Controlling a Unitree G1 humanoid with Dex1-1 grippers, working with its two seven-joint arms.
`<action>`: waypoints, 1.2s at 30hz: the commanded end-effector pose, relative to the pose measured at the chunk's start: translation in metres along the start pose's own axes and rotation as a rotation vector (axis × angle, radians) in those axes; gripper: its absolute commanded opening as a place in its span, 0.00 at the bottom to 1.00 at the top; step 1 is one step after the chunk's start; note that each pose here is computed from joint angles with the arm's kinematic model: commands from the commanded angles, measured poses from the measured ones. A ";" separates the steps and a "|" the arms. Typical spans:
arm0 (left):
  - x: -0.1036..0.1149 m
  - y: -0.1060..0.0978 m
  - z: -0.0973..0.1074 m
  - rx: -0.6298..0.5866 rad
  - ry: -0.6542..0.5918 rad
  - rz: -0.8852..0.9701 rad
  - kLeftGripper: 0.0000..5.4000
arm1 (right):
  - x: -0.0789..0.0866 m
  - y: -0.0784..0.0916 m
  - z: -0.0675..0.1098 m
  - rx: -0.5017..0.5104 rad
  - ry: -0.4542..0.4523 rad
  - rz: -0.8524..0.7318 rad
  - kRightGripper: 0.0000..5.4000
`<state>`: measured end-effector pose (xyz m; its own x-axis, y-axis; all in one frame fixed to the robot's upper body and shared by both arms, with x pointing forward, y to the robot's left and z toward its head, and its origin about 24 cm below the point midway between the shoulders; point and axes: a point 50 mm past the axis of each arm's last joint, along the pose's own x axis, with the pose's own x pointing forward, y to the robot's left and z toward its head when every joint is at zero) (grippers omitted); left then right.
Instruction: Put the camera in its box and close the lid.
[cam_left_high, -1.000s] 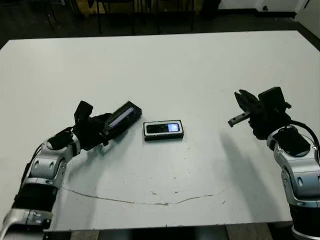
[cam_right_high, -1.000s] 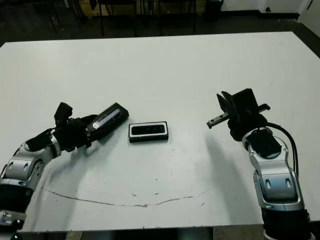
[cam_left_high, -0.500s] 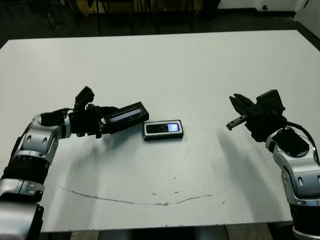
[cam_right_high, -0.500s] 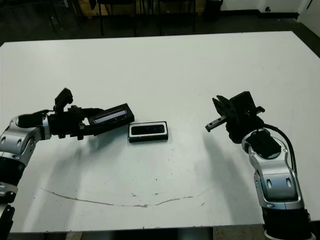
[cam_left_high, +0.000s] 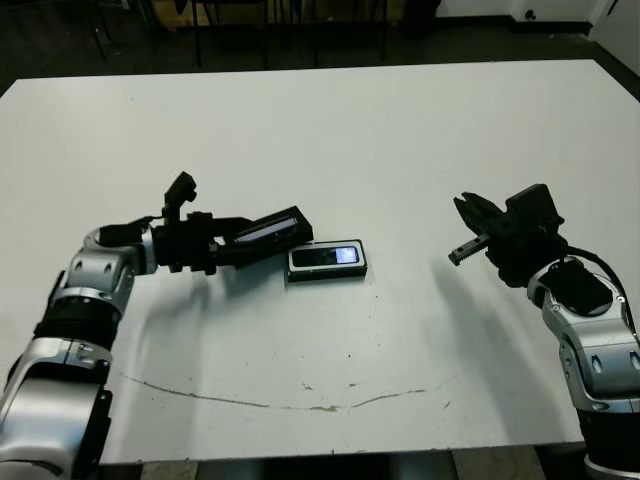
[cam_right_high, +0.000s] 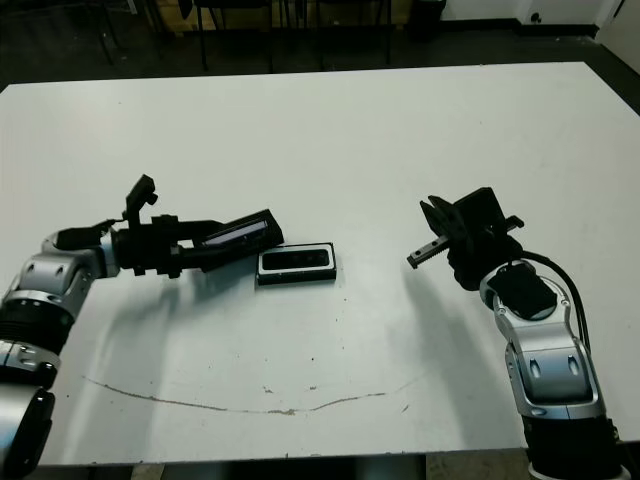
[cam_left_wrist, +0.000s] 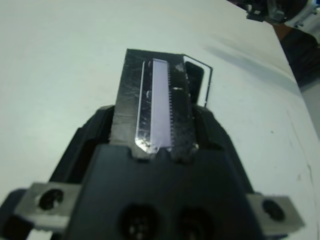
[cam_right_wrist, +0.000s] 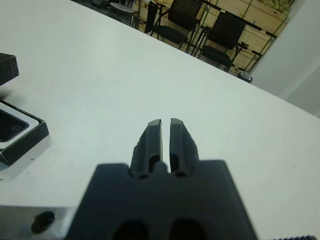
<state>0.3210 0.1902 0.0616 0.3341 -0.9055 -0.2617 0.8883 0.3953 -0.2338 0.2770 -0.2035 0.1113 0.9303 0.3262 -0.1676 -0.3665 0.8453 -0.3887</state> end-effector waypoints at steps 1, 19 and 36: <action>0.007 -0.001 -0.005 -0.009 0.023 -0.032 0.51 | -0.004 -0.001 -0.007 -0.007 0.025 0.008 0.00; 0.028 -0.014 -0.009 0.018 0.139 -0.244 0.51 | -0.006 -0.003 -0.008 -0.006 0.024 0.008 0.00; 0.070 -0.022 -0.028 0.162 0.391 -0.145 0.51 | -0.012 -0.004 -0.008 0.015 0.040 -0.011 0.00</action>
<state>0.3306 0.1311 0.0537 0.1454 -0.8585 -0.4917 0.9745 0.2101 -0.0786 0.2700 -0.2092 0.1120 0.9318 0.3207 -0.1698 -0.3621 0.8519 -0.3785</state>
